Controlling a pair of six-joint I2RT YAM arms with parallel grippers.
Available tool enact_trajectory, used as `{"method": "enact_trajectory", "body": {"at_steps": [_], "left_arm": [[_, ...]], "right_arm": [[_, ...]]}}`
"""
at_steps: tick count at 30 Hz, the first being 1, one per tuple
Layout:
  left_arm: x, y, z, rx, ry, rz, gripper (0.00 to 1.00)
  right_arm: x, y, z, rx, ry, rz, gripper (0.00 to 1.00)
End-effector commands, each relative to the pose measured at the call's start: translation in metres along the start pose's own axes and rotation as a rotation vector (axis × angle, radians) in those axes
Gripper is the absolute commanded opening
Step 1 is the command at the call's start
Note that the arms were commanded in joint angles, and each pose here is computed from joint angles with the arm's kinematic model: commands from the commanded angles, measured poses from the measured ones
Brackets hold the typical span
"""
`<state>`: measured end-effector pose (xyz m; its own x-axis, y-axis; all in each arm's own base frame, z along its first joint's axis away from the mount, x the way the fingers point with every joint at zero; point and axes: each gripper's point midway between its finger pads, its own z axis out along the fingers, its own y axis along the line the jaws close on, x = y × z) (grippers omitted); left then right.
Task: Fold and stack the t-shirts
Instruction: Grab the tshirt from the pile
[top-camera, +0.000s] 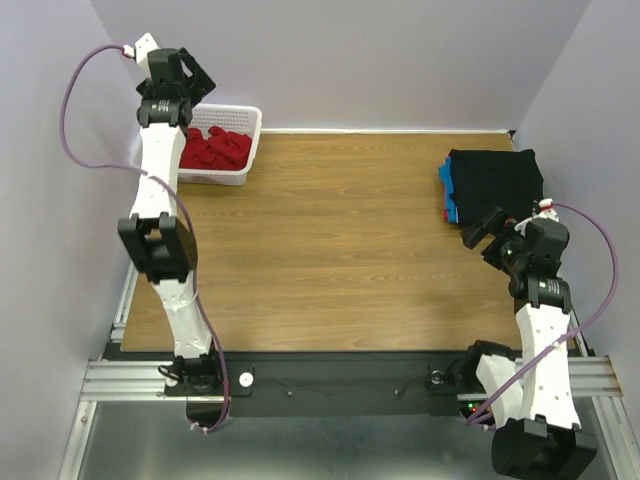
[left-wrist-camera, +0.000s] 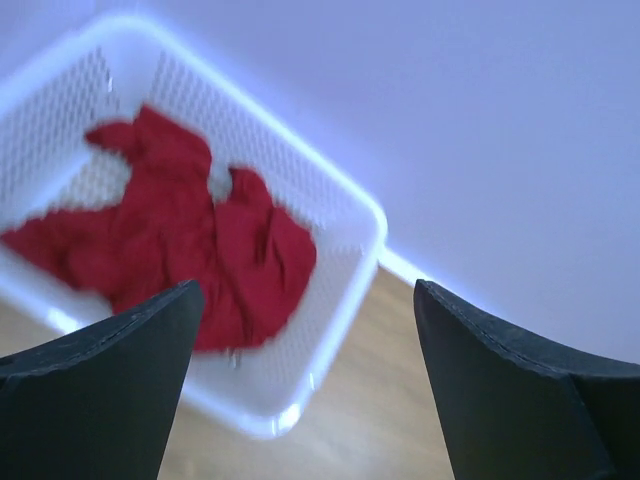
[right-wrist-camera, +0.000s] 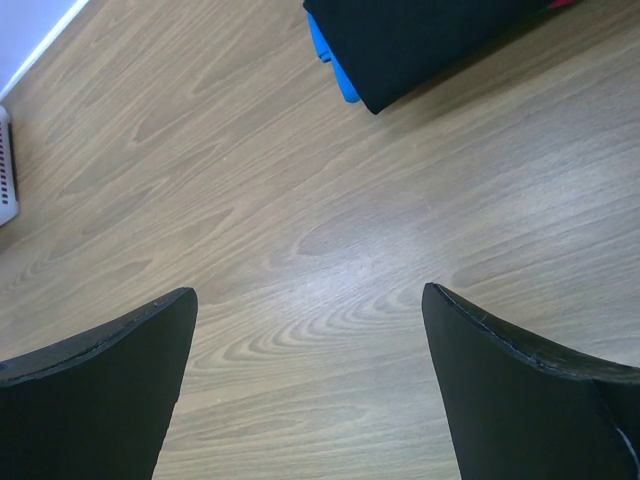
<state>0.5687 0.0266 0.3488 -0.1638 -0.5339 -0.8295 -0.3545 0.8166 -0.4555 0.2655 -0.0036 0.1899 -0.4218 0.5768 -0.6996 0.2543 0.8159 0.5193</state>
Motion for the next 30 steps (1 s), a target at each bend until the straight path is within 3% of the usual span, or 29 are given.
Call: {"method": "enact_trajectory", "body": {"at_steps": [1, 4, 10, 17, 22, 25, 26, 29, 30], "left_arm": [[0.016, 0.029, 0.063, -0.076, 0.051, 0.054, 0.99], [0.017, 0.038, 0.101, -0.046, -0.011, 0.030, 0.99], [0.073, 0.069, 0.168, -0.102, 0.001, 0.065, 0.99], [0.146, 0.121, 0.192, -0.306, 0.095, 0.241, 0.99], [0.187, 0.141, 0.202, -0.312, 0.200, 0.294, 0.98], [0.187, 0.142, 0.202, -0.312, 0.192, 0.310, 0.81], [0.192, 0.144, 0.201, -0.314, 0.204, 0.316, 0.59], [0.198, 0.137, 0.203, -0.264, 0.231, 0.319, 0.29], [0.193, 0.132, 0.202, -0.246, 0.226, 0.316, 0.00]], "right_arm": [[-0.019, 0.005, -0.005, -0.014, -0.082, -0.044, 1.00], [-0.021, 0.004, -0.005, -0.005, -0.088, -0.045, 1.00], [-0.019, 0.000, -0.005, 0.009, -0.094, -0.044, 1.00], [-0.019, -0.001, -0.003, 0.014, -0.086, -0.037, 1.00], [-0.017, -0.002, -0.003, 0.017, -0.084, -0.035, 1.00], [-0.019, -0.001, -0.005, 0.016, -0.096, -0.039, 1.00], [-0.019, -0.001, -0.005, 0.016, -0.097, -0.040, 1.00], [-0.019, -0.002, -0.006, 0.019, -0.101, -0.040, 1.00], [-0.019, -0.001, -0.005, 0.017, -0.098, -0.039, 1.00]]}}
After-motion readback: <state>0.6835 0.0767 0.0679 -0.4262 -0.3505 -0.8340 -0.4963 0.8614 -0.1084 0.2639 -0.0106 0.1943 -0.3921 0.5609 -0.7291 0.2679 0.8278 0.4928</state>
